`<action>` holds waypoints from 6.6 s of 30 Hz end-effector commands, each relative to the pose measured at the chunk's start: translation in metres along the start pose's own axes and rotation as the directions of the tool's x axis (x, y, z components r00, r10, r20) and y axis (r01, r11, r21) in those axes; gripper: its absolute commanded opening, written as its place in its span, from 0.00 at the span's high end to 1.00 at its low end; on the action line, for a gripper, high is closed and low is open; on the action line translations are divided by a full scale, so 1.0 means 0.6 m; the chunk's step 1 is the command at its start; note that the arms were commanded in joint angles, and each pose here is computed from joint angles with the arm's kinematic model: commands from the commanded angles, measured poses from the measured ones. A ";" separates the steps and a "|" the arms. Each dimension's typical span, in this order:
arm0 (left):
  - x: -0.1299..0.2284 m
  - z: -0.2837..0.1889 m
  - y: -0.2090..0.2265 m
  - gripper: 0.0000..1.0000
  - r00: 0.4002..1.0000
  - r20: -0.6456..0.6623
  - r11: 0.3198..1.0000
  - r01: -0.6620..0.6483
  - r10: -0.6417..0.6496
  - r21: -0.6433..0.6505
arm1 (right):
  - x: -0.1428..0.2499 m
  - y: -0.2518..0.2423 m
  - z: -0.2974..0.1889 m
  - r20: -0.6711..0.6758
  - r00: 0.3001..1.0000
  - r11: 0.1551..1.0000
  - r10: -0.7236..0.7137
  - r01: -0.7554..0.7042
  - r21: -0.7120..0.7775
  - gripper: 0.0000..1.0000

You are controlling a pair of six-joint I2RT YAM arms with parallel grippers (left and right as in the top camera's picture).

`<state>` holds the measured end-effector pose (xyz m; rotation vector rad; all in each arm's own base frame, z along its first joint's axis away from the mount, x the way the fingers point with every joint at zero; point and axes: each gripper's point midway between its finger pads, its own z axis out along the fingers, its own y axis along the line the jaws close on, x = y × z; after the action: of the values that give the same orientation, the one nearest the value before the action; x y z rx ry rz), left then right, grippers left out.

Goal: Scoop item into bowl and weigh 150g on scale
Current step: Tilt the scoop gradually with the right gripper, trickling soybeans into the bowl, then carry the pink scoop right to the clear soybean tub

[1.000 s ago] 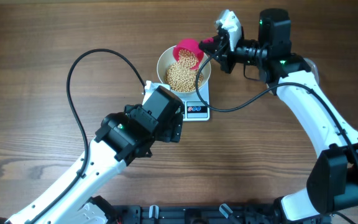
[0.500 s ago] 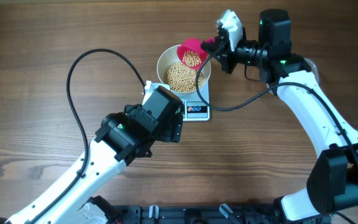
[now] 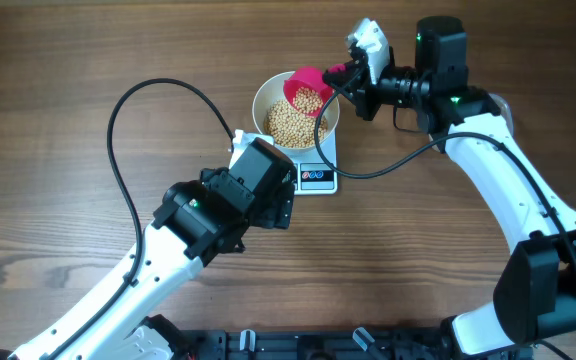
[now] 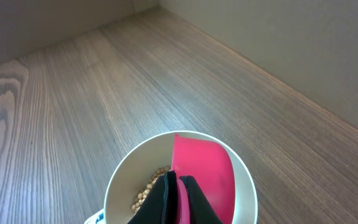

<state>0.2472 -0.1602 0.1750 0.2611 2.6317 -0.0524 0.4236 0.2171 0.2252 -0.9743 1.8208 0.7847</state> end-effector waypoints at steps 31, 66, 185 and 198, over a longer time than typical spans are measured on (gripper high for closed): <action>0.001 0.001 0.003 0.00 1.000 -0.001 1.000 0.004 -0.004 -0.005 | -0.029 0.006 -0.014 0.000 0.996 0.994 -0.090 0.089 0.056 0.96; 0.001 0.001 0.003 0.00 1.000 -0.002 1.000 0.004 -0.004 -0.005 | -0.028 0.008 -0.013 -0.001 0.998 0.997 -0.055 0.055 0.051 0.96; 0.001 0.001 0.003 0.00 1.000 -0.001 1.000 0.004 -0.004 -0.005 | -0.058 -0.028 -0.079 0.129 0.954 0.962 0.272 -0.268 -0.050 0.96; 0.001 0.001 0.003 0.00 1.000 -0.001 1.000 0.004 -0.004 -0.005 | -0.015 -0.194 -0.294 0.327 0.794 0.817 0.512 -0.568 0.101 0.96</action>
<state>0.2472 -0.1602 0.1750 0.2611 2.6317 -0.0524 0.4621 0.0457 0.2653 -0.2455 1.9195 1.0079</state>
